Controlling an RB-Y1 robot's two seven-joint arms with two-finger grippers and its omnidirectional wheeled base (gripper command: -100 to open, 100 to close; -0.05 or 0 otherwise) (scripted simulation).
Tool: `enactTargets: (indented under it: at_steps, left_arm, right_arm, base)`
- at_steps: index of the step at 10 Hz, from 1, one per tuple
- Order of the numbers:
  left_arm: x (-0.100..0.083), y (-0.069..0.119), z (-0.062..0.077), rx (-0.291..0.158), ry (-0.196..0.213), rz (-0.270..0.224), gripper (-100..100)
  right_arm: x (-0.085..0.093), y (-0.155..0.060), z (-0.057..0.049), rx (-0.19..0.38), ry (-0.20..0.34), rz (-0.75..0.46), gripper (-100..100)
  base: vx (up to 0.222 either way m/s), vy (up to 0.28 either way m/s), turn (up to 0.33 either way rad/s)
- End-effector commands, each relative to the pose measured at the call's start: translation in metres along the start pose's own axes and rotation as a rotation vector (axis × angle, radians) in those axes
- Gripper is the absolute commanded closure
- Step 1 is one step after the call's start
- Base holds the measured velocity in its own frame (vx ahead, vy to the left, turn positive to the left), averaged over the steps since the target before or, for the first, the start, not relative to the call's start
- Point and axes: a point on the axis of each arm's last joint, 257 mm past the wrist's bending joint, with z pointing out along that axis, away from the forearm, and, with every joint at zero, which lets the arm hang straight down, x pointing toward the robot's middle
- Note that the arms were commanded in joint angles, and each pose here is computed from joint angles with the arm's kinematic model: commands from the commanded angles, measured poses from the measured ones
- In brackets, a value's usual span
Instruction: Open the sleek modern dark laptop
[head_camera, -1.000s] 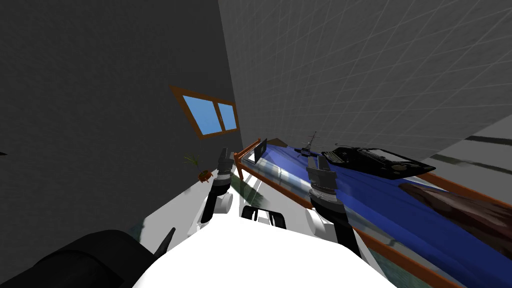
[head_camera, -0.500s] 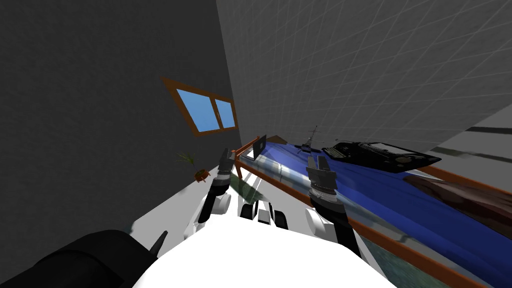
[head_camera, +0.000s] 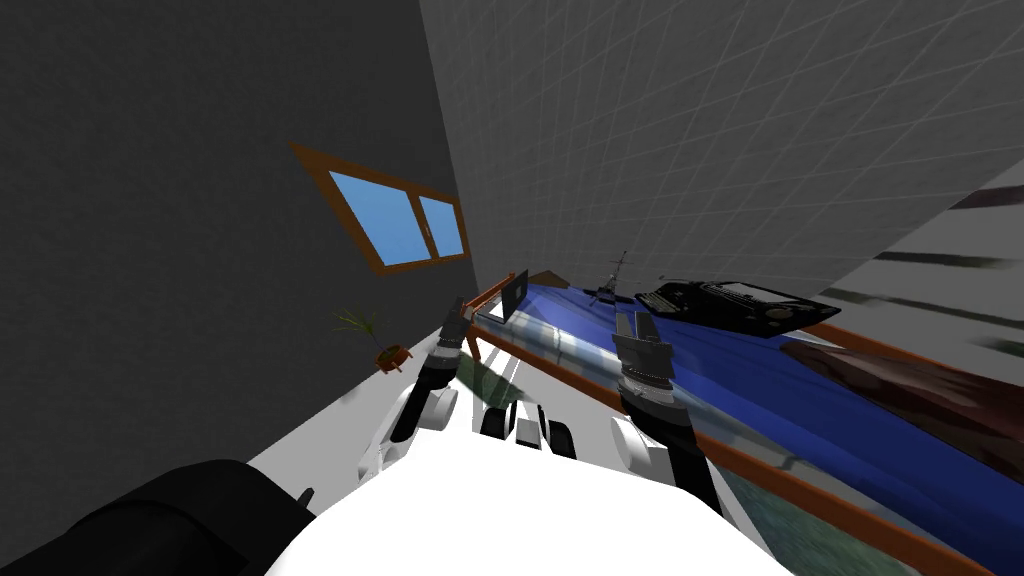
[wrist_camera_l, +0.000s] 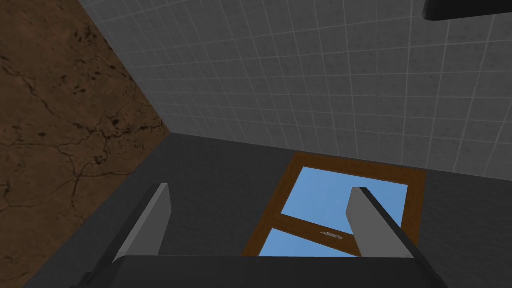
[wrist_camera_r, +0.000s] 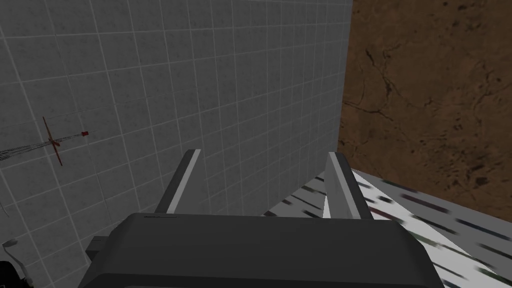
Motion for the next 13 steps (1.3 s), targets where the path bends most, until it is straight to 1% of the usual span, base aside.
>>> enactTargets:
  at_steps: [1,7,13]
  left_arm:
    - [0.003,0.010,0.001,-0.053,0.020,0.019,-100]
    - [0.004,0.030,0.002,-0.163,0.044,0.058,-100]
    - [0.003,0.048,-0.001,-0.259,0.065,0.099,-100]
  right_arm:
    - [0.000,0.000,0.000,0.000,0.000,0.000,0]
    - [0.000,0.000,0.000,0.000,0.000,0.000,0]
    - [0.000,0.000,0.000,0.000,0.000,0.000,0]
  base:
    - [0.044,0.020,-0.112]
    - [0.040,0.018,-0.115]
    - [0.038,0.019,-0.096]
